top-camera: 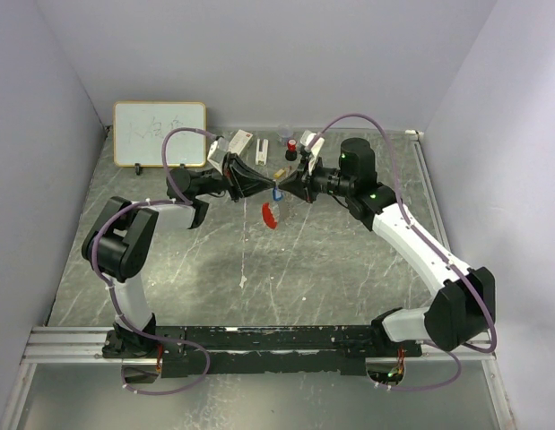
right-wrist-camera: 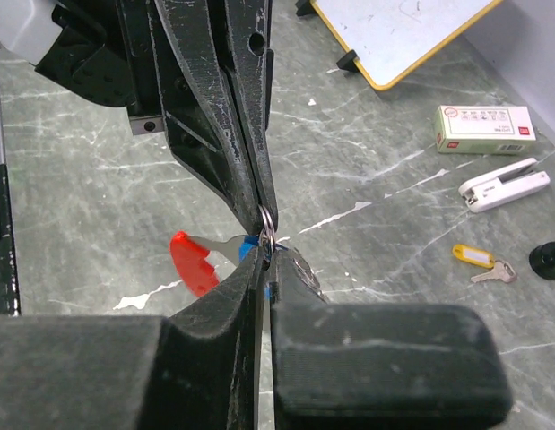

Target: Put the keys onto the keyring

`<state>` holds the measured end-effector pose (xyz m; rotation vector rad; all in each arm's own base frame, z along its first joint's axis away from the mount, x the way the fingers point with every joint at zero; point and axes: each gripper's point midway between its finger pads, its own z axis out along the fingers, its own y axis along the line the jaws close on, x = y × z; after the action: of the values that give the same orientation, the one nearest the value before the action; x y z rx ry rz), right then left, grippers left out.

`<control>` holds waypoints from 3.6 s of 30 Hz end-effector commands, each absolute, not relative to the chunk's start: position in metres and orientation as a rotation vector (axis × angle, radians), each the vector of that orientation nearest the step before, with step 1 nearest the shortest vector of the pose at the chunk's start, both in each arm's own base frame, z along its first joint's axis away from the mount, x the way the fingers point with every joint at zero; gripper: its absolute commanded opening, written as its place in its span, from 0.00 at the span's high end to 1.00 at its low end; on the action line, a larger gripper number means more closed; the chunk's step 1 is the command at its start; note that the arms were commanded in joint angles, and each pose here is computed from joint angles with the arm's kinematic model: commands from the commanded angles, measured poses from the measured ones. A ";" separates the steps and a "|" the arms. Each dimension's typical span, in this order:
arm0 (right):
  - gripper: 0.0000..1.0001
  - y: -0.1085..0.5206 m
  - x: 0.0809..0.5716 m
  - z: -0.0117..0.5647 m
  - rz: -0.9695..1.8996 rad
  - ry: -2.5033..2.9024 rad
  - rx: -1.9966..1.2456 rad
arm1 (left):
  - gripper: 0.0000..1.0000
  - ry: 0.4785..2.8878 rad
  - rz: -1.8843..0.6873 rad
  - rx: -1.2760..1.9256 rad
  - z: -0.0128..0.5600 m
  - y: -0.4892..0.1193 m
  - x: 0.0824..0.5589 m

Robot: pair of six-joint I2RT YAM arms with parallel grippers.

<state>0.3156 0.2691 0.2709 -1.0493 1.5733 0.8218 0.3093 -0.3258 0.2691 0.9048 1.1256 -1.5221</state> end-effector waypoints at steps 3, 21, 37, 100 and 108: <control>1.00 0.268 0.317 0.260 0.818 1.580 -1.044 | 0.93 0.783 -1.391 1.002 0.327 -0.314 0.284; 1.00 0.258 0.305 0.227 0.820 1.664 -1.008 | 0.93 0.730 -1.355 0.925 0.352 -0.308 0.287; 0.61 0.242 0.308 0.279 0.699 1.560 -0.922 | 0.93 0.754 -1.356 0.926 0.346 -0.304 0.287; 1.00 0.241 0.314 0.291 0.646 1.614 -1.027 | 0.56 1.036 -1.220 1.116 0.289 -0.323 0.317; 1.00 0.238 0.316 0.285 0.632 1.679 -1.046 | 0.58 1.203 -1.033 1.194 0.265 -0.339 0.334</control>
<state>0.3130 0.2401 0.2759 -1.0364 1.6806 0.6591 0.3290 -0.3333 0.2860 1.1213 1.1186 -1.1394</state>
